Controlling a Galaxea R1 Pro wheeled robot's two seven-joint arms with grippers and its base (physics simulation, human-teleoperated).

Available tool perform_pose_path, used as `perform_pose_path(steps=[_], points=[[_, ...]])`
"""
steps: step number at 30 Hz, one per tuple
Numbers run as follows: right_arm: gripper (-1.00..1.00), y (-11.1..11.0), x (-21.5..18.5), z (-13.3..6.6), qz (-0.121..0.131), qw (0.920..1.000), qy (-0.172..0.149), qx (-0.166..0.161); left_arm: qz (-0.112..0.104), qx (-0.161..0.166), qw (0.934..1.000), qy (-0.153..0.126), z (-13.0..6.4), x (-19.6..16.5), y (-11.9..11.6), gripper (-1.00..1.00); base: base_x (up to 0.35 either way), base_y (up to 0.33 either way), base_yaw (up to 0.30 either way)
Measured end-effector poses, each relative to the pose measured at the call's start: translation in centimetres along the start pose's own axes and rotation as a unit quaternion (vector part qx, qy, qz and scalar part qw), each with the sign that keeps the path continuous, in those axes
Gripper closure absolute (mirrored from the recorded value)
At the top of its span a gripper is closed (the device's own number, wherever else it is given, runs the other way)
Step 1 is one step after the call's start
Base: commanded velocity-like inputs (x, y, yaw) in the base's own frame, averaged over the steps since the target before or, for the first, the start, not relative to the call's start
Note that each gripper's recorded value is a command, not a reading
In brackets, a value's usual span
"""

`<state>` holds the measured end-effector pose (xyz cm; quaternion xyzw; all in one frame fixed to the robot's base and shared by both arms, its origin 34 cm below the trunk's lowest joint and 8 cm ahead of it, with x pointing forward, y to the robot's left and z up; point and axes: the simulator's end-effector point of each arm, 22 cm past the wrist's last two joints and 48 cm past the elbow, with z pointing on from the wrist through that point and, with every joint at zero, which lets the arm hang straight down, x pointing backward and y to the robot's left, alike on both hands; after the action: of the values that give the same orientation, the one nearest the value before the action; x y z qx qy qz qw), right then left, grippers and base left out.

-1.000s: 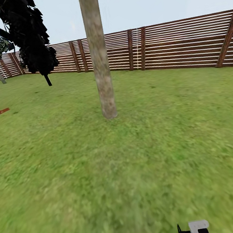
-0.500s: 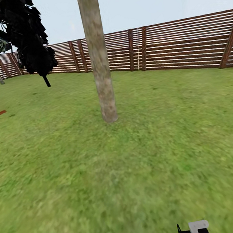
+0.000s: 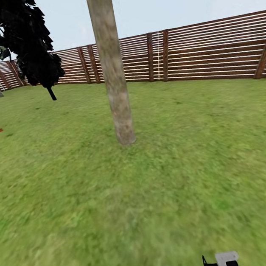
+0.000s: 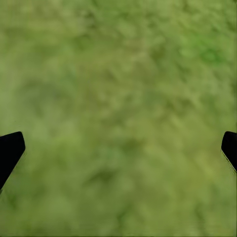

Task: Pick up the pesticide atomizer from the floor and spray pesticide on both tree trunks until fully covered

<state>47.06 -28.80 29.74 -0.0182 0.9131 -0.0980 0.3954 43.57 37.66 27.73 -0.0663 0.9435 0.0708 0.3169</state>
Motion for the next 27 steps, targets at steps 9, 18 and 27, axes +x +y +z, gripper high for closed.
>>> perform_pose_path(steps=[9,18,27], points=[[-1.00,0.08,0.01,-0.02,0.000,1.0000,0.000,0.000,0.000,0.000,1.0000,0.000,0.00,-0.01,0.02,1.00,0.339,0.000,0.000],[-1.00,0.09,0.02,-0.03,0.000,1.0000,0.000,-0.001,0.000,0.000,1.0000,-0.001,0.00,-0.03,0.02,1.00,0.339,0.000,0.000],[-1.00,0.09,0.00,-0.02,0.000,1.0000,0.000,-0.001,0.000,0.000,1.0000,-0.001,0.00,-0.02,0.02,1.00,0.339,0.000,0.000]])
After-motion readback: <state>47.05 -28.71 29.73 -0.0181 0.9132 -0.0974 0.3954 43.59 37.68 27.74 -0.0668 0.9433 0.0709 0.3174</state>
